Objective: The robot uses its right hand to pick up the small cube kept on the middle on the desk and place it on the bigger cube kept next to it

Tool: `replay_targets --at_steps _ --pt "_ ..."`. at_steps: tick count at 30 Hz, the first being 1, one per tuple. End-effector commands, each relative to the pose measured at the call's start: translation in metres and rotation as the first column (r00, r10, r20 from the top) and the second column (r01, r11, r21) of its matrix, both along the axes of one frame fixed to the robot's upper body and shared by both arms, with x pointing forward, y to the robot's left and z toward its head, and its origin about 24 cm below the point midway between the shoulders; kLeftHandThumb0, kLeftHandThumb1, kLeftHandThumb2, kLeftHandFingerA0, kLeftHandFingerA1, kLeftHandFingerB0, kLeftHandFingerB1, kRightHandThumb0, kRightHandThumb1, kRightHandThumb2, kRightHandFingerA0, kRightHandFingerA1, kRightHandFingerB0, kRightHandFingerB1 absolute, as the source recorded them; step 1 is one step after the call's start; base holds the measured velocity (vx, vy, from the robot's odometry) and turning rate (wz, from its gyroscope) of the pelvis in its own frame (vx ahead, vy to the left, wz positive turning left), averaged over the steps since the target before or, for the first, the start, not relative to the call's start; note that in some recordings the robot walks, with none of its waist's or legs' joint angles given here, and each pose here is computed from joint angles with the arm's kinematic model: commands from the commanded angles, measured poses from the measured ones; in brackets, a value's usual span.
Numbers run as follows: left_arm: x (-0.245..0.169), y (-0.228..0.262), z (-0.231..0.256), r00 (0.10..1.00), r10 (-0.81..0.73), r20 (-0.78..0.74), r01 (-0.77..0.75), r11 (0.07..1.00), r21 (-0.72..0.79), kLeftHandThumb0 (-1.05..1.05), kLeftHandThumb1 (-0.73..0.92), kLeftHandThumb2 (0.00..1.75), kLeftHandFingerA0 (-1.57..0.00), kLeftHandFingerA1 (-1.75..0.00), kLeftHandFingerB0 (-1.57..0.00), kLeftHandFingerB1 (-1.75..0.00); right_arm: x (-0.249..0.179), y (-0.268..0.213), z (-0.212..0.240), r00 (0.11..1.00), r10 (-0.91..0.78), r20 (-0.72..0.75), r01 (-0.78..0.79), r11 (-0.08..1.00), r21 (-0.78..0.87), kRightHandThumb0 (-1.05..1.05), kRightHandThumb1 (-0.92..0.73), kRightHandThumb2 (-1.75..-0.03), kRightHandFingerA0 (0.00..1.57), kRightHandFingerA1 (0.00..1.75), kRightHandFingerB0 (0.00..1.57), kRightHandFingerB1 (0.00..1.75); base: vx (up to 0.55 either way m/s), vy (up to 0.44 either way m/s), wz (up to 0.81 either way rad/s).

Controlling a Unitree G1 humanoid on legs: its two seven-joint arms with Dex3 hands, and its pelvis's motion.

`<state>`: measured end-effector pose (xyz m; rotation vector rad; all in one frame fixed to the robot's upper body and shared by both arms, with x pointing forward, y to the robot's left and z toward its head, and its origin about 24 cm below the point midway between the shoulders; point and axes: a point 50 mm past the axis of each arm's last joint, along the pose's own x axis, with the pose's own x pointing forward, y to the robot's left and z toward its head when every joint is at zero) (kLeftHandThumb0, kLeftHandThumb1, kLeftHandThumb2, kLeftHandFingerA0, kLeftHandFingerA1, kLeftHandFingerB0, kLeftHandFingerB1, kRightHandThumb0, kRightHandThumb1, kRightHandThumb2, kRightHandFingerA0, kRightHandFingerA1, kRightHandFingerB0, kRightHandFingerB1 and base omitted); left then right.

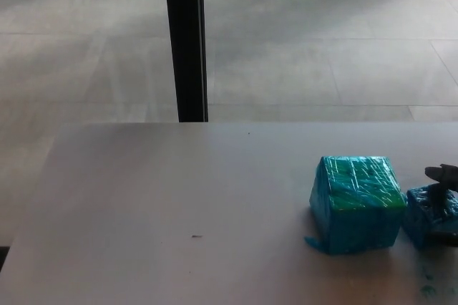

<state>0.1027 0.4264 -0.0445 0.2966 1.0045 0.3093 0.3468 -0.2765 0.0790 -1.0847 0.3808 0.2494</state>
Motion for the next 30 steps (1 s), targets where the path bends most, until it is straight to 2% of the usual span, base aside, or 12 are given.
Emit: replay_targets --at_steps 1,8,15,16,17,18,20,21,26,27,28,30 --pt "0.002 0.006 0.007 1.000 0.021 0.016 -0.021 1.000 0.006 -0.70 0.70 0.61 -0.37 -0.62 -0.46 -0.48 0.001 -0.001 0.002 1.000 0.016 0.011 -0.016 1.000 -0.025 -0.71 -0.41 -0.73 0.00 0.00 0.05 0.14 0.00 0.000 0.00" --pt "0.004 0.007 0.009 1.000 0.006 0.018 -0.006 1.000 0.010 -0.69 0.70 0.61 -0.36 -0.58 -0.44 -0.45 -0.002 0.001 -0.009 0.998 0.007 -0.066 -0.011 0.998 -0.064 -0.71 -0.41 -0.76 0.00 0.06 0.02 0.17 0.00 0.000 0.00" --pt "0.005 0.009 0.011 1.000 -0.008 0.012 0.007 1.000 0.017 -0.71 0.71 0.61 -0.32 -0.56 -0.45 -0.44 0.000 0.014 -0.020 0.987 0.028 -0.160 -0.054 0.986 -0.155 -0.55 -0.45 -0.71 0.09 0.51 0.00 0.15 0.00 0.000 0.00" --pt "0.007 0.009 0.012 0.999 0.014 0.033 -0.015 1.000 0.006 -0.66 0.56 1.00 -0.39 -0.67 -0.49 -0.64 -0.001 0.021 -0.023 0.988 0.072 -0.133 -0.100 0.971 -0.218 -0.49 -0.46 -0.81 0.53 0.82 0.00 0.22 0.00 0.000 0.00" --pt "0.007 0.009 0.013 0.999 0.017 0.036 -0.017 1.000 0.004 -0.66 0.56 1.00 -0.39 -0.67 -0.49 -0.64 -0.001 0.022 -0.024 0.988 0.077 -0.130 -0.106 0.969 -0.225 -0.49 -0.46 -0.81 0.53 0.82 0.00 0.22 0.00 0.000 0.00" --pt "0.007 0.009 0.013 0.999 0.015 0.031 -0.015 1.000 0.009 -0.68 0.70 0.61 -0.38 -0.63 -0.47 -0.50 -0.002 0.023 -0.025 0.989 0.087 -0.118 -0.113 0.964 -0.241 -0.48 -0.45 -0.76 0.68 0.96 0.04 0.25 0.00 0.000 0.00" --pt "0.008 0.010 0.013 1.000 0.004 0.017 -0.004 1.000 0.025 -0.70 0.57 1.00 -0.35 -0.63 -0.36 -0.54 -0.003 0.028 -0.030 0.985 0.123 -0.124 -0.157 0.933 -0.323 -0.39 -0.60 -0.62 0.77 1.02 0.09 0.21 0.00 0.000 0.00" --pt "0.008 0.010 0.013 1.000 0.009 0.019 -0.010 1.000 0.022 -0.68 0.70 0.61 -0.37 -0.59 -0.45 -0.44 -0.003 0.030 -0.034 0.981 0.127 -0.149 -0.174 0.913 -0.369 -0.34 -0.65 -0.62 0.78 0.99 0.11 0.24 0.00 0.000 0.00" --pt "0.009 0.010 0.014 1.000 -0.001 0.017 0.001 1.000 0.023 -0.70 0.70 0.61 -0.40 -0.61 -0.45 -0.45 -0.003 0.031 -0.042 0.969 0.158 -0.189 -0.231 0.844 -0.483 -0.26 -0.68 -0.61 0.66 1.33 0.16 0.30 0.00 0.000 0.00" --pt "0.009 0.010 0.014 1.000 -0.005 0.010 0.005 0.999 0.032 -0.71 0.70 0.61 -0.40 -0.59 -0.48 -0.47 -0.005 0.032 -0.044 0.963 0.190 -0.190 -0.264 0.803 -0.534 -0.25 -0.74 -0.66 0.63 1.50 0.31 0.33 0.00 0.000 0.00" --pt "0.009 0.010 0.014 1.000 -0.004 0.022 0.003 1.000 0.019 -0.71 0.56 1.01 -0.42 -0.66 -0.47 -0.60 -0.006 0.031 -0.045 0.965 0.192 -0.181 -0.261 0.797 -0.545 -0.28 -0.81 -0.67 0.68 1.60 0.50 0.43 0.00 0.000 0.00" --pt "0.009 0.010 0.014 1.000 -0.006 0.021 0.006 1.000 0.020 -0.72 0.69 0.62 -0.42 -0.61 -0.53 -0.49 -0.006 0.030 -0.045 0.965 0.190 -0.182 -0.260 0.794 -0.549 -0.26 -0.79 -0.65 0.71 1.63 0.67 0.52 0.00 0.000 0.00"
